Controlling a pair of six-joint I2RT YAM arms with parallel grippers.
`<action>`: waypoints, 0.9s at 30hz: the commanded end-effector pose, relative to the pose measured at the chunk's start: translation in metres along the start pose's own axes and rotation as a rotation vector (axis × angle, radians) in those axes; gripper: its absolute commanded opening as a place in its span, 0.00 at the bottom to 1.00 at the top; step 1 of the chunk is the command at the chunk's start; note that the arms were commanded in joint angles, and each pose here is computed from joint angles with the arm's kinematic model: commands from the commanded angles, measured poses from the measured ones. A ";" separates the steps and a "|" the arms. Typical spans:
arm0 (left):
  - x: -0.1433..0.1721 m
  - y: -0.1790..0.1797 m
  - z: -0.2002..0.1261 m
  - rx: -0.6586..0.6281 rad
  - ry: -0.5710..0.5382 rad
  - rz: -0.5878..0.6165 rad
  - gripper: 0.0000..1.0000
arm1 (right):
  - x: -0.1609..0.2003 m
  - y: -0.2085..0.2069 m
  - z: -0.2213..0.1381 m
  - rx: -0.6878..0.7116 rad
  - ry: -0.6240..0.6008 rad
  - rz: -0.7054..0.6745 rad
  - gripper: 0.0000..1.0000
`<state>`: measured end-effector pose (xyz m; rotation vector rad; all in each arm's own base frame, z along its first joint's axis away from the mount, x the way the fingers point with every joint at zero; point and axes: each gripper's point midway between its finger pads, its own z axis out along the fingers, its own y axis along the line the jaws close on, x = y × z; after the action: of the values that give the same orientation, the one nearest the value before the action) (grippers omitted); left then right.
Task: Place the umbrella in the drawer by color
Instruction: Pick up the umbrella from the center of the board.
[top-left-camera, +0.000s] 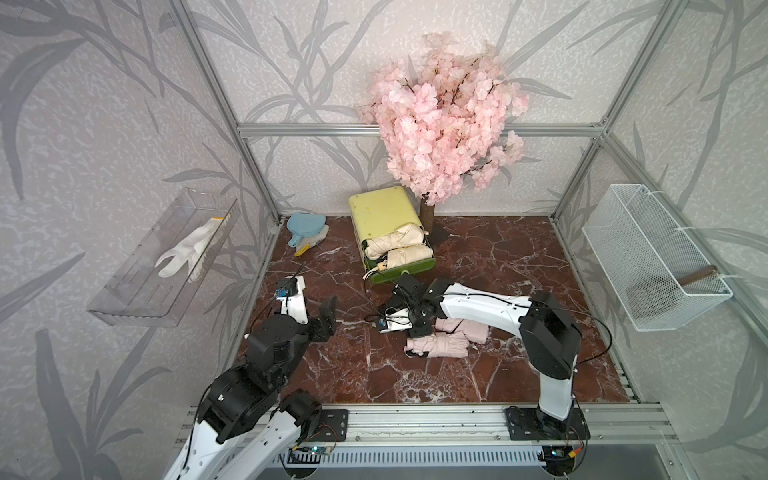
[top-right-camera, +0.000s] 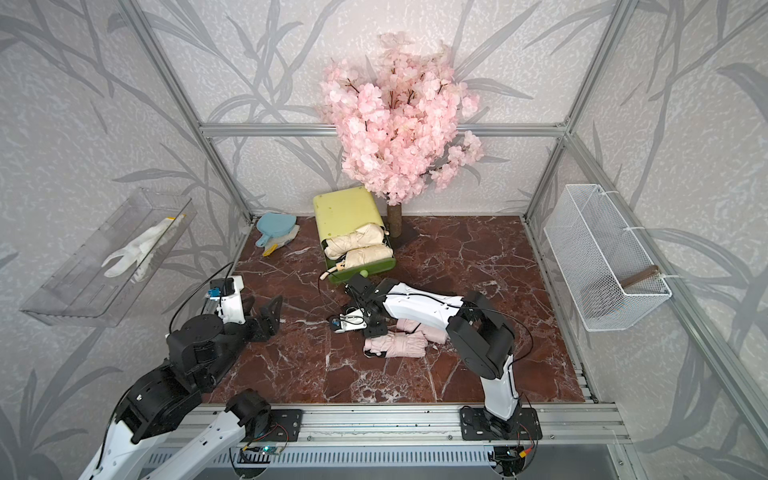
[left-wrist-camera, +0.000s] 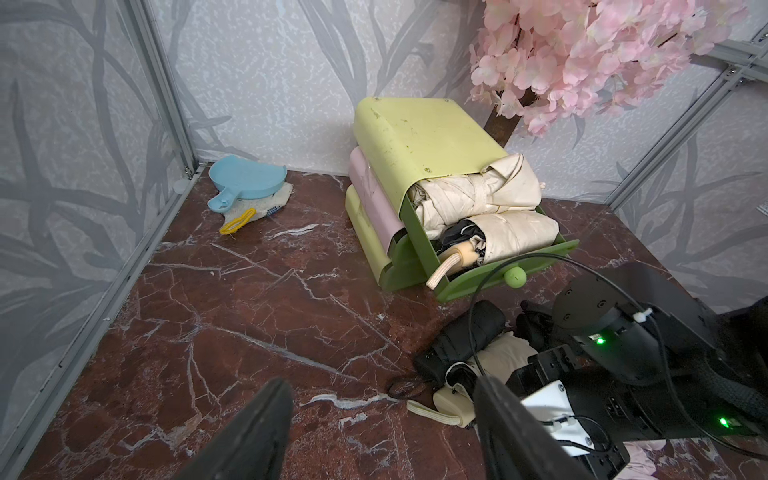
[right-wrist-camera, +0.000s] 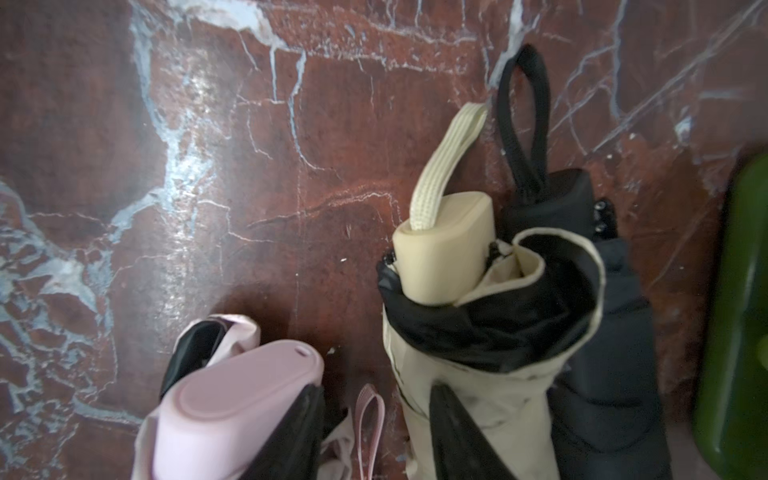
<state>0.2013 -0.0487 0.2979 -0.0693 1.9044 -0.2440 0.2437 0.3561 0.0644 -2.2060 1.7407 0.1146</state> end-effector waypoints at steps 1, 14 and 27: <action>0.000 0.006 -0.003 -0.022 -0.018 -0.009 0.73 | -0.002 -0.010 -0.030 0.090 -0.008 -0.020 0.48; 0.002 0.006 -0.002 -0.021 -0.013 -0.006 0.74 | 0.018 -0.037 0.009 0.120 0.110 -0.032 0.59; 0.002 0.005 -0.002 -0.014 -0.012 -0.009 0.74 | 0.040 -0.019 0.049 0.048 0.173 -0.070 0.62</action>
<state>0.1992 -0.0461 0.2981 -0.0770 1.8935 -0.2428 0.2905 0.3551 0.0464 -2.1993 1.6859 -0.1369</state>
